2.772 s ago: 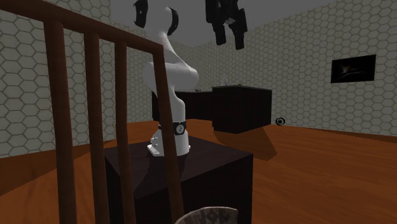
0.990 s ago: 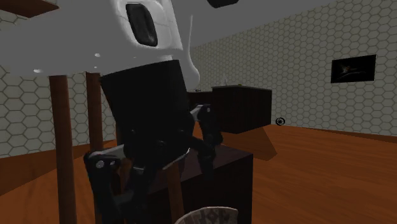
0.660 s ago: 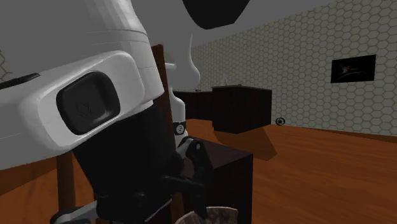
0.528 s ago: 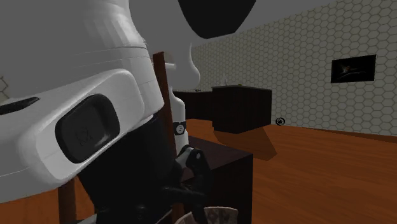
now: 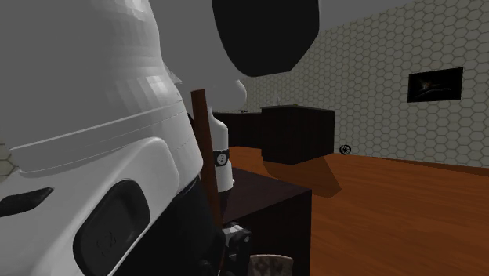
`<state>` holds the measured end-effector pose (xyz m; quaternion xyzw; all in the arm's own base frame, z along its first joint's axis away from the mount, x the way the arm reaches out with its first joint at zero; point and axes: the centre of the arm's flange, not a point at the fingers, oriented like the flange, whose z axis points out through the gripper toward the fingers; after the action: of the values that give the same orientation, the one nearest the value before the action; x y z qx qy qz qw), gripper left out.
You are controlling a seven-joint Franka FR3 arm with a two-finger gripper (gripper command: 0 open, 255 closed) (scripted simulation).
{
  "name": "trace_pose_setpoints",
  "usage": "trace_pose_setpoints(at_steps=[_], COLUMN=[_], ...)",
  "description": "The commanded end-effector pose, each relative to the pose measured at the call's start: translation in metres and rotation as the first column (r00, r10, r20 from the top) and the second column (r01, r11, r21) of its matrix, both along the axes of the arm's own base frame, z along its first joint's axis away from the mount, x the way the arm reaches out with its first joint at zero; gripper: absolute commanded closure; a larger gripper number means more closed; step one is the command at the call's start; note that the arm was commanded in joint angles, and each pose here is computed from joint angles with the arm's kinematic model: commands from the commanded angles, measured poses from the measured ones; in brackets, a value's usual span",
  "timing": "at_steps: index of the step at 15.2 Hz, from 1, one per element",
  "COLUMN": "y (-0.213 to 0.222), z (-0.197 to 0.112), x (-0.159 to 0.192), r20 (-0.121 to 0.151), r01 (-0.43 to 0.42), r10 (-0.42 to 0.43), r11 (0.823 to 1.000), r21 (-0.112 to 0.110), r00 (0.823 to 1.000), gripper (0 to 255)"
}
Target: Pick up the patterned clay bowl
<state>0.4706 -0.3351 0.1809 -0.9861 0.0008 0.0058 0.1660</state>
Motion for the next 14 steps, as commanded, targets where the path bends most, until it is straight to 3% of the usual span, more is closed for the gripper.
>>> trace_pose_setpoints(at_steps=[1,7,14], y=[0.0,0.0,0.0], z=[0.0,0.0,0.037], x=[0.0,-0.001,-0.001], r20=[0.0,0.0,0.0], r01=[0.0,0.0,0.0], r10=[0.0,0.0,0.0], r11=[1.0,1.0,1.0], r21=[0.0,0.0,0.0], r00=[1.0,1.0,1.0], gripper=[255,255,255])
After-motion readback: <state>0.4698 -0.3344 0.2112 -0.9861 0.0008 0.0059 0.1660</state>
